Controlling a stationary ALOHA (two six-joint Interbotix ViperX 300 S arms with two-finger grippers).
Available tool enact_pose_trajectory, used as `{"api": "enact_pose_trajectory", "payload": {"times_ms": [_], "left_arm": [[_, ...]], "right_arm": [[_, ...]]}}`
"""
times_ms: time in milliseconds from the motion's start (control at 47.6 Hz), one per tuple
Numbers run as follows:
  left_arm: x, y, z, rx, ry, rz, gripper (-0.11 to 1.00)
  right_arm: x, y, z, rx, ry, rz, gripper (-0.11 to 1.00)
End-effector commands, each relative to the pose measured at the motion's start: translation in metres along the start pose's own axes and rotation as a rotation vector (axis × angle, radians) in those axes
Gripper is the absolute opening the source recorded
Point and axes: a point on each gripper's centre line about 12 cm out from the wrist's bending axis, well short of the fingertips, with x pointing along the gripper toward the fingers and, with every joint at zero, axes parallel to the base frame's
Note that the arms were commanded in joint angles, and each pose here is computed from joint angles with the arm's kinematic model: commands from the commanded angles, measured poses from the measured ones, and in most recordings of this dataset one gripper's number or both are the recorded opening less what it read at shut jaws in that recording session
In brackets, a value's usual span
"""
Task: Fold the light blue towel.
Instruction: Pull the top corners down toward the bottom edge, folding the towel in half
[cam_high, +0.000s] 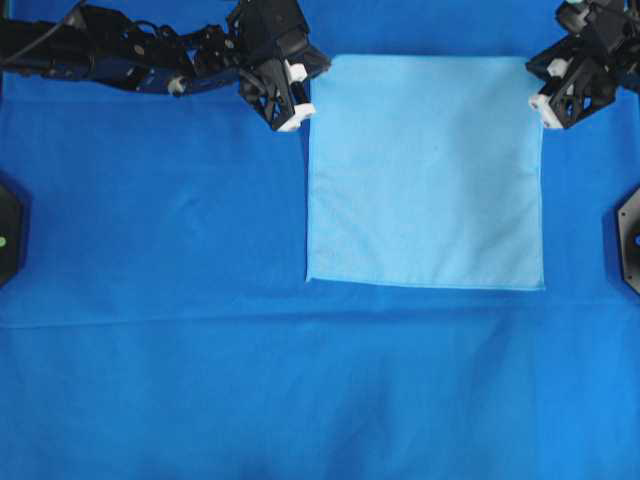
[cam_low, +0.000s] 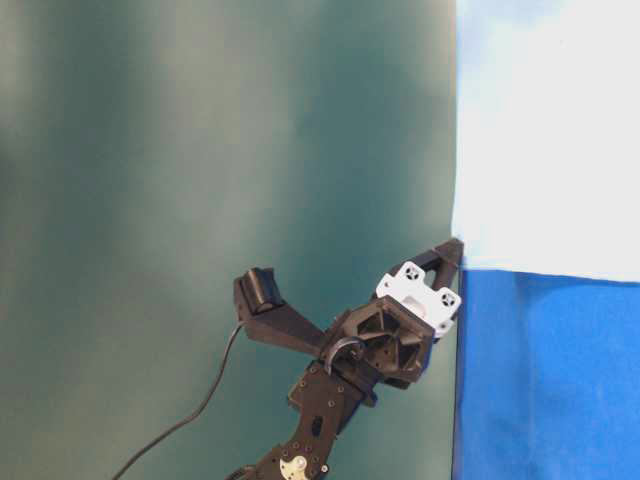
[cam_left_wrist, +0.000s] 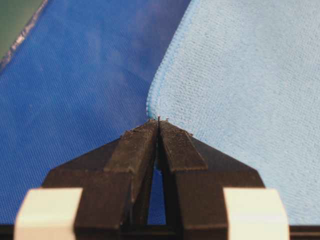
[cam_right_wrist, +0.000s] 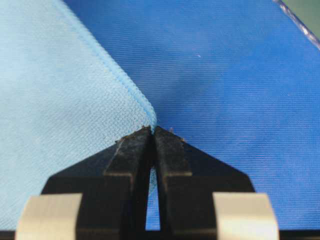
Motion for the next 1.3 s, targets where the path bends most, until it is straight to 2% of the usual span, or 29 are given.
{"api": "enact_pose_trajectory", "payload": {"times_ms": [0,252,462,714,966,1092,1280], "left_arm": [[-0.012,-0.006,0.02,0.018,-0.056,-0.009,0.01],[-0.03,-0.037,0.02,0.06,-0.063,-0.07,0.01],[-0.044,-0.078,0.007,0.109,-0.042,-0.157,0.01],[-0.059,-0.13,-0.006,0.159,-0.024,-0.267,0.01],[-0.073,-0.174,-0.016,0.223,-0.011,-0.364,0.01],[-0.077,-0.188,-0.02,0.243,-0.005,-0.393,0.01],[-0.077,-0.194,-0.022,0.252,-0.001,-0.404,0.01]], "right_arm": [[-0.005,0.004,0.004,0.002,-0.016,0.009,0.02],[-0.019,0.033,-0.007,0.021,0.084,0.091,0.02],[-0.041,0.066,-0.024,0.076,0.148,0.193,0.02],[-0.068,0.101,-0.042,0.113,0.191,0.319,0.02],[-0.086,0.133,-0.059,0.081,0.27,0.421,0.02],[-0.095,0.146,-0.067,0.06,0.297,0.467,0.02],[-0.095,0.152,-0.073,0.047,0.322,0.47,0.02]]}}
